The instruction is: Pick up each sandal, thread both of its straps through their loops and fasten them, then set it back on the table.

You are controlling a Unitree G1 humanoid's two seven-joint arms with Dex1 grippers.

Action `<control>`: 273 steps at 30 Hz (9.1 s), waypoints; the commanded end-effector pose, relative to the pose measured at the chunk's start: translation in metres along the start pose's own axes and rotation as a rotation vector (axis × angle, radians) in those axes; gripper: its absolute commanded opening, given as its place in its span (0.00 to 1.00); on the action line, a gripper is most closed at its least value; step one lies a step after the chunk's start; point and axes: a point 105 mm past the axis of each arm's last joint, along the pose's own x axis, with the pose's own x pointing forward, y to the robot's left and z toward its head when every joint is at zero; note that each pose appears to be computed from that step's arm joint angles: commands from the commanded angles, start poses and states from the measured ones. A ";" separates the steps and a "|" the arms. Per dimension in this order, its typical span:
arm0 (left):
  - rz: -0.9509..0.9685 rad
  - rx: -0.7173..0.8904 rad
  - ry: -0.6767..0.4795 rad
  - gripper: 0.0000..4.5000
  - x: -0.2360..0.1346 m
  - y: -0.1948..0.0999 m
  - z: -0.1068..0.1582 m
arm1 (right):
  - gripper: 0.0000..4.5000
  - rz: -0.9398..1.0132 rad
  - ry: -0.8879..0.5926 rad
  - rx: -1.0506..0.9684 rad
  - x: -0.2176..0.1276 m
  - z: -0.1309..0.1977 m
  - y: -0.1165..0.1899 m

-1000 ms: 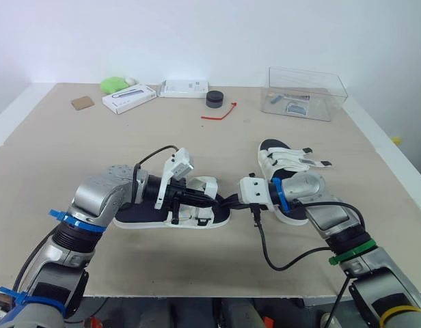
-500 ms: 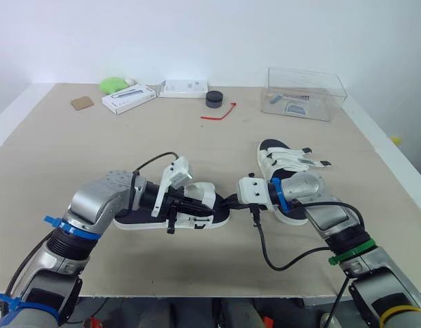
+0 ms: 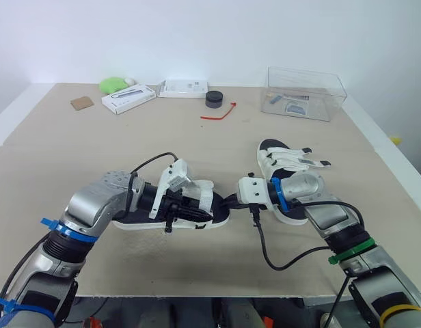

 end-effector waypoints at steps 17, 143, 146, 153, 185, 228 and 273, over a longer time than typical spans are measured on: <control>-0.167 -0.109 -0.032 0.79 -0.068 -0.085 0.021 | 0.00 0.049 0.107 0.034 0.001 -0.027 0.007; 0.143 0.225 0.027 0.71 -0.041 -0.079 -0.078 | 0.00 0.067 0.128 0.040 -0.002 -0.031 0.010; 0.150 0.524 0.144 0.71 -0.055 -0.073 -0.080 | 0.00 0.070 0.129 0.038 -0.002 -0.032 0.011; 0.206 1.220 0.155 0.71 -0.058 -0.042 -0.045 | 0.00 0.073 0.125 0.030 -0.001 -0.030 0.009; 0.063 0.773 -0.091 0.01 -0.012 -0.027 -0.011 | 0.00 0.054 0.134 0.039 -0.004 -0.031 0.010; -0.111 1.415 0.077 0.99 0.001 -0.038 -0.051 | 0.00 0.042 0.144 0.032 -0.004 -0.034 0.007; 0.218 -0.222 -0.311 0.01 -0.028 0.070 0.008 | 0.00 0.031 0.152 0.024 -0.008 -0.035 0.005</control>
